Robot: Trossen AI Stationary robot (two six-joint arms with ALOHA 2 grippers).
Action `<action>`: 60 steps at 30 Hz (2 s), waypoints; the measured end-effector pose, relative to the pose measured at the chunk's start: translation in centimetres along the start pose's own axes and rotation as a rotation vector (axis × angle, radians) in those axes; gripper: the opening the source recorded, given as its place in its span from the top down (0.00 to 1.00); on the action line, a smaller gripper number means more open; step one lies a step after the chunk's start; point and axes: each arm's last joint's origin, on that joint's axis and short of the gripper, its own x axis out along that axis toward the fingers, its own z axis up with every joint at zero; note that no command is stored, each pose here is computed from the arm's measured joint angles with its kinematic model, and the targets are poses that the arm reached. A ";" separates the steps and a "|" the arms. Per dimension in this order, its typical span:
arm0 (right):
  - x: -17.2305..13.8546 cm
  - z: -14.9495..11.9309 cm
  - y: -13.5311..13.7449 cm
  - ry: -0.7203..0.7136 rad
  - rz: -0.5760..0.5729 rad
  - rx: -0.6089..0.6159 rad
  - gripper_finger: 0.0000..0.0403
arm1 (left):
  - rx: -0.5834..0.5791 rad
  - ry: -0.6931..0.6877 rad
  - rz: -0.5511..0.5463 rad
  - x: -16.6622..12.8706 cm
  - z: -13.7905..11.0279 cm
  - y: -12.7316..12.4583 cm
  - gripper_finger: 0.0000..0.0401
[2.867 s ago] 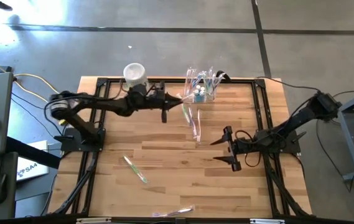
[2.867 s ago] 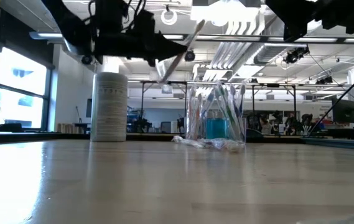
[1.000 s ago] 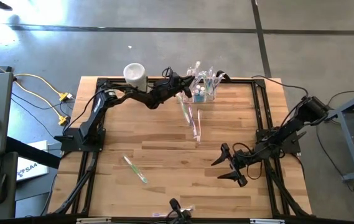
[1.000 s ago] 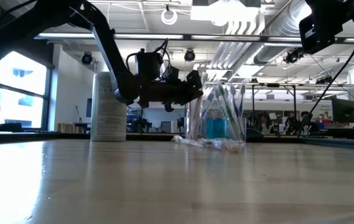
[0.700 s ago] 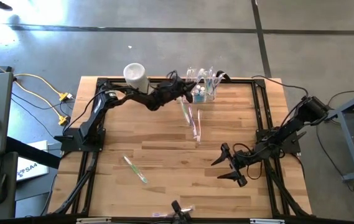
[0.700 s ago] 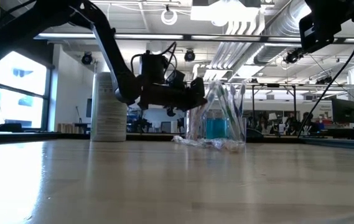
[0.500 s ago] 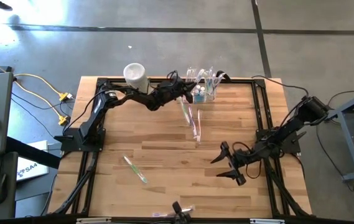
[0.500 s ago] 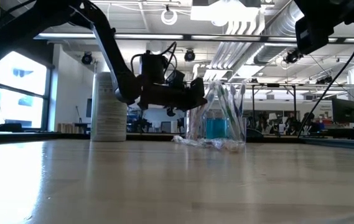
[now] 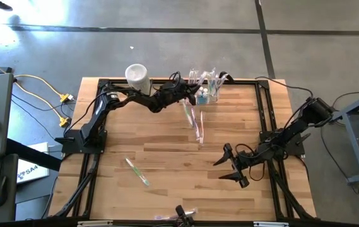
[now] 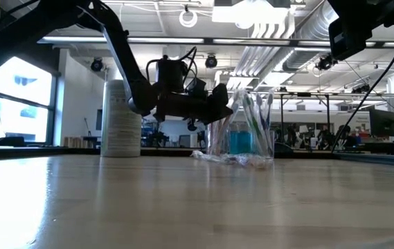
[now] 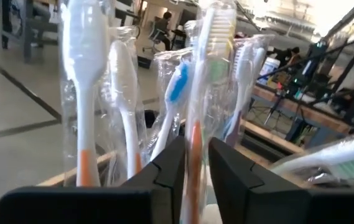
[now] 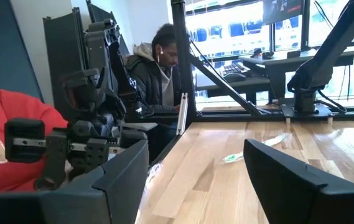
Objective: Pick & Place toothbrushing station
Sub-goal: Put the orange toothbrush into the transparent organizer, then put the green toothbrush into the transparent organizer
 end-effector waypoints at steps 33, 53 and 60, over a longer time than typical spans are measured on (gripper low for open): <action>-0.1 -0.1 0.3 0.011 0.016 0.011 0.37 | 0.052 -0.013 -0.320 -0.5 4.1 -2.3 0.48; -0.1 -0.1 0.4 0.008 -0.004 -0.023 0.37 | 0.526 0.453 -0.674 -10.2 12.6 -14.4 0.48; -0.1 -0.1 -0.1 -0.007 -0.166 -0.085 0.37 | 0.548 0.965 -0.809 -17.9 10.5 -18.4 0.48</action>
